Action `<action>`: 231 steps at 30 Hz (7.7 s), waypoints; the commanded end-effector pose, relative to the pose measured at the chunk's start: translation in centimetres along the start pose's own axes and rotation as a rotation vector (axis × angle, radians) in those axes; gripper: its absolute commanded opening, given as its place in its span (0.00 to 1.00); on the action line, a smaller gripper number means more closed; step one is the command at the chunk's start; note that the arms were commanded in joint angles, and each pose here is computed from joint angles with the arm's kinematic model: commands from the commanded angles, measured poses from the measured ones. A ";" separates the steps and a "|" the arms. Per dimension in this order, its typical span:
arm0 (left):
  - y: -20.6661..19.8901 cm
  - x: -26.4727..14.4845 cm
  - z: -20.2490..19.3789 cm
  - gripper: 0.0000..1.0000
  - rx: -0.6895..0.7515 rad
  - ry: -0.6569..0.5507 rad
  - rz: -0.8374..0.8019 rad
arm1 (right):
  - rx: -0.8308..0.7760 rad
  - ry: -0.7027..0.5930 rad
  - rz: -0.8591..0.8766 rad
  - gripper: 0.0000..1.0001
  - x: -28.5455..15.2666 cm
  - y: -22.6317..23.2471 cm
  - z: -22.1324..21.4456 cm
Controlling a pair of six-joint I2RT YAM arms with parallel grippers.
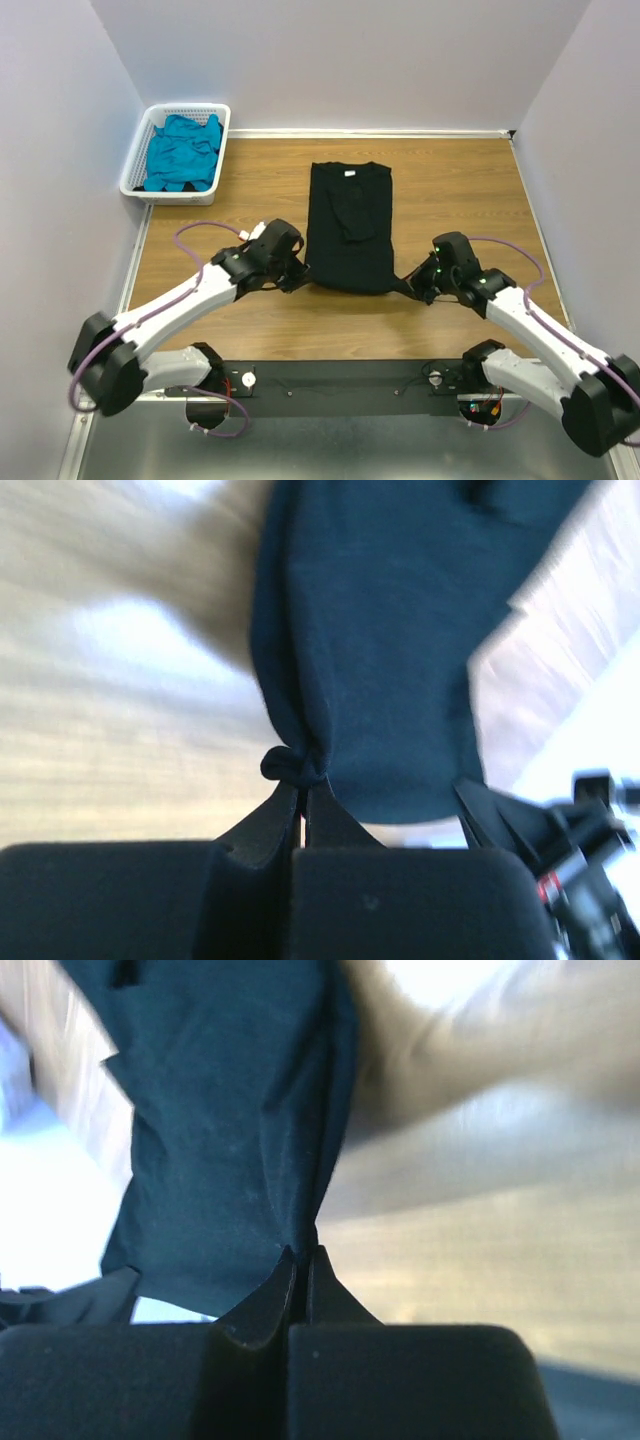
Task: Fold and stack the t-shirts
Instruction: Fold the tshirt
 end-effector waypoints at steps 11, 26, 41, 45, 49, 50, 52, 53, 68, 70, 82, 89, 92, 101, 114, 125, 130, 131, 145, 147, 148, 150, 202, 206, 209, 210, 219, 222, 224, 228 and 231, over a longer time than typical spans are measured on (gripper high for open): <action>1.7 -7.8 0.6 0.00 0.003 -0.034 -0.190 | -0.090 0.033 -0.108 0.01 -7.0 0.5 -0.6; -5.4 -3.4 10.8 0.00 0.093 -0.214 -0.266 | -0.171 -0.193 -0.060 0.00 -2.6 8.9 9.5; -7.8 9.5 18.7 0.00 0.177 -0.138 -0.132 | -0.140 -0.155 -0.090 0.01 7.7 9.1 19.8; -7.6 11.5 19.5 0.00 0.160 -0.112 -0.156 | -0.162 -0.129 -0.096 0.01 10.4 9.1 20.8; -6.5 12.7 19.6 0.00 0.140 -0.108 -0.153 | -0.205 -0.125 -0.079 0.01 11.6 9.2 21.2; -6.2 12.9 19.7 0.00 0.137 -0.107 -0.151 | -0.229 -0.107 -0.083 0.01 12.3 8.8 21.2; -5.8 13.4 19.7 0.00 0.130 -0.099 -0.144 | -0.253 -0.108 -0.066 0.01 12.7 9.1 21.5; -5.6 13.4 19.7 0.00 0.129 -0.100 -0.145 | -0.278 -0.103 -0.057 0.01 12.9 9.2 21.5; -2.1 14.9 18.8 0.00 0.089 -0.104 -0.119 | -0.369 -0.015 0.048 0.01 16.4 8.1 20.3; -1.1 15.4 18.1 0.00 0.079 -0.069 -0.099 | -0.346 0.034 0.039 0.01 17.2 6.9 19.3; 4.9 12.8 12.6 0.00 0.193 0.042 0.041 | -0.262 0.139 -0.051 0.01 12.1 1.1 11.2; 7.9 8.6 8.9 0.00 0.258 0.062 0.037 | -0.262 0.124 -0.011 0.01 6.5 0.1 6.3; 6.1 6.8 9.6 0.00 0.279 0.001 -0.029 | -0.284 0.098 0.018 0.01 5.6 1.3 6.8; 3.9 4.9 11.0 0.00 0.252 -0.116 -0.096 | -0.398 0.067 0.078 0.01 7.2 6.0 10.6; 6.5 7.7 11.3 0.00 0.144 -0.132 -0.035 | -0.496 0.115 0.036 0.01 12.8 5.4 12.5; 8.1 7.1 10.7 0.06 0.074 -0.150 -0.043 | -0.557 0.112 0.098 0.27 13.6 8.3 12.5; 6.6 4.9 11.5 0.53 0.112 -0.218 -0.089 | -0.600 0.045 0.123 0.59 11.3 10.0 12.7; 6.3 4.3 11.7 0.54 0.125 -0.236 -0.092 | -0.599 0.045 0.112 0.61 11.4 9.7 12.6; -1.5 -1.0 17.9 0.70 0.429 -0.481 -0.082 | -0.735 0.129 0.193 0.71 7.1 12.6 1.4; -1.6 1.2 18.5 0.62 0.449 -0.430 -0.031 | -0.770 0.184 0.191 0.70 7.7 12.5 -1.3; -2.2 1.7 18.6 0.56 0.476 -0.406 -0.036 | -0.784 0.210 0.174 0.69 8.3 12.1 -2.7; -1.4 4.3 18.6 0.49 0.489 -0.347 0.017 | -0.787 0.229 0.150 0.68 9.0 11.5 -3.5; -0.6 9.1 4.2 0.61 0.500 0.081 -0.097 | -0.877 0.021 -0.219 0.68 10.9 11.3 -1.8; -0.2 10.1 4.1 0.58 0.505 0.095 -0.078 | -0.877 0.014 -0.257 0.64 11.6 10.6 -2.0; 0.3 10.8 4.0 0.54 0.503 0.111 -0.065 | -0.881 0.009 -0.283 0.57 12.0 10.0 -1.9; 0.6 11.2 3.9 0.54 0.500 0.119 -0.057 | -0.880 0.010 -0.294 0.55 12.1 9.7 -1.9; 1.4 12.1 3.3 0.45 0.494 0.150 -0.051 | -0.911 -0.003 -0.285 0.08 11.4 10.2 -1.6; 1.8 12.4 2.9 0.41 0.492 0.164 -0.043 | -0.942 0.005 -0.251 0.01 10.7 10.8 -1.6; 2.0 12.6 2.8 0.36 0.489 0.169 -0.041 | -0.958 0.008 -0.235 0.01 10.2 11.1 -1.6; 2.5 13.0 2.5 0.17 0.486 0.179 -0.028 | -0.990 0.011 -0.199 0.01 9.3 11.8 -1.6; 2.8 13.1 2.4 0.00 0.486 0.185 -0.022 | -1.008 0.010 -0.172 0.01 8.6 12.4 -1.6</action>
Point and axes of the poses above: each gripper's point midway between its finger pads, its own x axis out along the fingers, its own y axis along the line the jaws close on, z = x × y, the point moved 4 cm from there along -x, back along the fingers, and after that the axes turned 7 degrees about -x, right-handed, at the moved point
